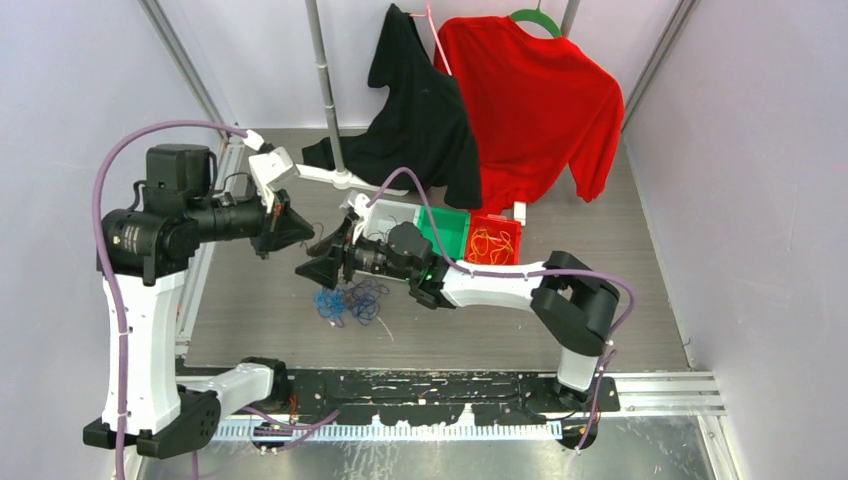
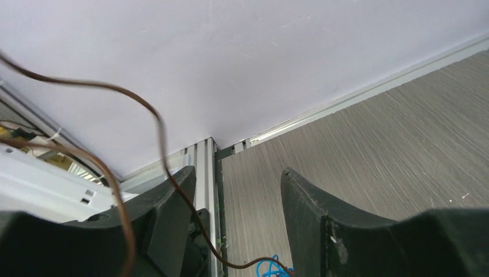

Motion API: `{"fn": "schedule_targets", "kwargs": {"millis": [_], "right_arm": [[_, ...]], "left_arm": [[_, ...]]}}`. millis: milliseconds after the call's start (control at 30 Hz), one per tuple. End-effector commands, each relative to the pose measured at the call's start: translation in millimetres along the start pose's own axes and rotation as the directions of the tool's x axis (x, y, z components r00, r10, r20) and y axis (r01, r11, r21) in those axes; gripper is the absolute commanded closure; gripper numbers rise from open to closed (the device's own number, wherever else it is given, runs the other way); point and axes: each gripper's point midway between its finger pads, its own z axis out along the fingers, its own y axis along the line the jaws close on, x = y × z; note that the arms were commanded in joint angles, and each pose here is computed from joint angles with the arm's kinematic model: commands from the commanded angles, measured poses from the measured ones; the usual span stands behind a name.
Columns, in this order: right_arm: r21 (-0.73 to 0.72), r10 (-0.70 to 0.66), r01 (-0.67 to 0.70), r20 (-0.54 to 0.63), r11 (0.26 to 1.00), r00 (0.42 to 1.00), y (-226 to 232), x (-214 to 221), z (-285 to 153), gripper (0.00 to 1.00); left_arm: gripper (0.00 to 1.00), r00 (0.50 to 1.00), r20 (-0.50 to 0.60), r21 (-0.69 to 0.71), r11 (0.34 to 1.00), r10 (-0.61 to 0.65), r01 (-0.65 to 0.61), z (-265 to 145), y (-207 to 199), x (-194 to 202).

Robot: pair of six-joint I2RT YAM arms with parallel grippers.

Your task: Untangle the cables

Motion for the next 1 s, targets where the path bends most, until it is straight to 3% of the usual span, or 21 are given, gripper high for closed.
{"fn": "schedule_targets", "kwargs": {"millis": [0, 233, 467, 600, 767, 867, 967], "right_arm": [[0.016, 0.01, -0.012, 0.1, 1.0, 0.995, -6.5, -14.4, 17.4, 0.41], [0.13, 0.047, -0.055, 0.058, 0.99, 0.997, -46.0, 39.3, 11.5, 0.48], [0.188, 0.129, -0.132, 0.028, 0.973, 0.991, -67.3, 86.3, -2.2, 0.5], [0.211, 0.154, -0.151, 0.006, 0.966, 0.988, -72.5, 107.2, -9.3, 0.5], [0.225, 0.164, -0.154, -0.026, 0.962, 0.986, -72.8, 126.5, -13.4, 0.48], [0.234, 0.169, -0.156, -0.035, 0.96, 0.985, -74.4, 132.1, -16.0, 0.48], [0.23, 0.172, -0.159, -0.038, 0.96, 0.984, -73.1, 132.8, -16.6, 0.48]], "left_arm": [[1.0, 0.996, 0.089, 0.026, 0.999, 0.018, -0.021, -12.4, -13.8, -29.0], [1.0, 0.968, 0.215, -0.068, 0.99, 0.133, -0.121, -38.2, -13.8, -75.9], [1.0, 0.86, 0.391, -0.308, 0.927, 0.326, -0.212, -82.5, -2.1, -146.2], [1.0, 0.747, 0.452, -0.519, 0.825, 0.487, -0.223, -119.5, 12.8, -188.7], [1.0, 0.547, 0.458, -0.766, 0.623, 0.701, -0.158, -180.1, 24.4, -242.0], [1.0, 0.445, 0.432, -0.855, 0.513, 0.784, -0.075, -217.2, 24.5, -265.6], [1.0, 0.351, 0.414, -0.896, 0.443, 0.84, -0.003, -248.2, 15.7, -282.6]]}}
